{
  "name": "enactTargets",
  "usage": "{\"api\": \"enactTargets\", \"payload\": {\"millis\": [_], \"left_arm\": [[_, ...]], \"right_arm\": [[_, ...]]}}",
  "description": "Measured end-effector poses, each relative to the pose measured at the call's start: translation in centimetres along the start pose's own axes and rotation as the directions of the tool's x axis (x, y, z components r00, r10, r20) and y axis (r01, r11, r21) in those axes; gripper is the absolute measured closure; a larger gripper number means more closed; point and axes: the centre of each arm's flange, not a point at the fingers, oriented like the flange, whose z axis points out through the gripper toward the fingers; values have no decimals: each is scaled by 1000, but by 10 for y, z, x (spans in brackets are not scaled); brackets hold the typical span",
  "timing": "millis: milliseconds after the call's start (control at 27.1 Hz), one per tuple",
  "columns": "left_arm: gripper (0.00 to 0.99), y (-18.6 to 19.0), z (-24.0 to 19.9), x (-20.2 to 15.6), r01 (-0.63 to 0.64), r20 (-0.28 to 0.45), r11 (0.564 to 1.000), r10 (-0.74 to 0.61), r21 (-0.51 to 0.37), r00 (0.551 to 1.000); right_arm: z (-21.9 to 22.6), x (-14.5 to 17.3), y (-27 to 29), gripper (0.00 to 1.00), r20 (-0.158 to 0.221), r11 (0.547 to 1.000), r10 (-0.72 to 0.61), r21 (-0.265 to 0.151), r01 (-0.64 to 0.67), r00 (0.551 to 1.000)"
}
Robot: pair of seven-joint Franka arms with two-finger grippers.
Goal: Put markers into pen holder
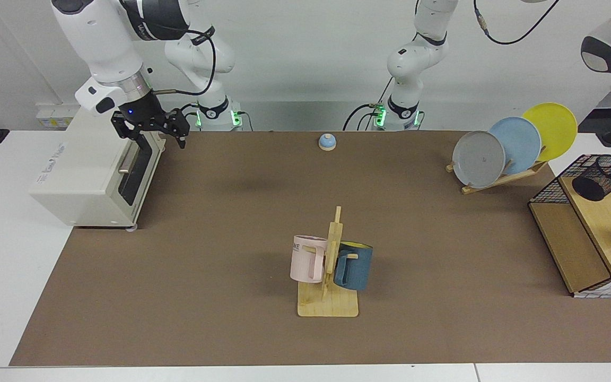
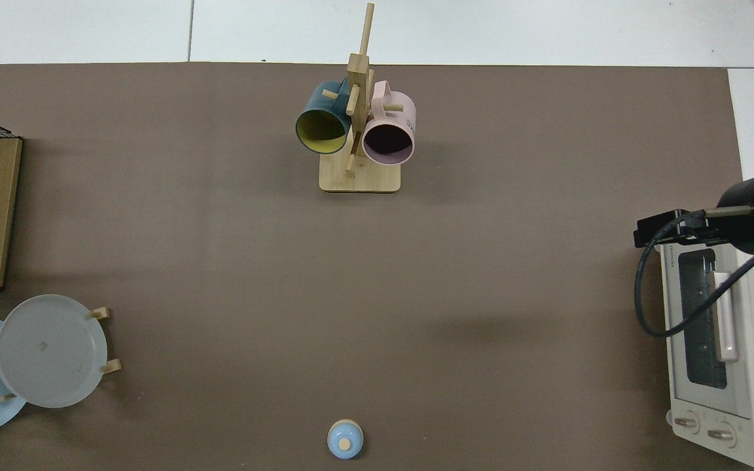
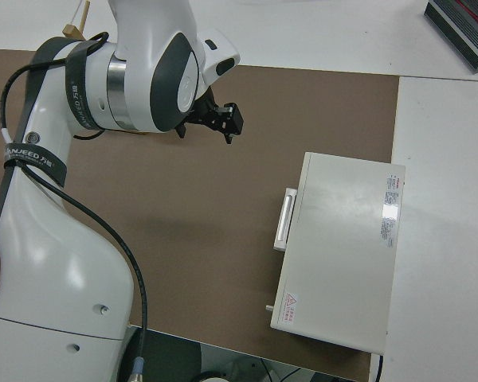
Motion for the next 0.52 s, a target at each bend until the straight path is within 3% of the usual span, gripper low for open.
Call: {"api": "enactTargets", "payload": {"millis": [516], "left_arm": [[833,1,15,17,-8,-45,1000,7,-12,999]], "right_arm": [[0,0,0,0,0,1000,0,0,0,1000]]}}
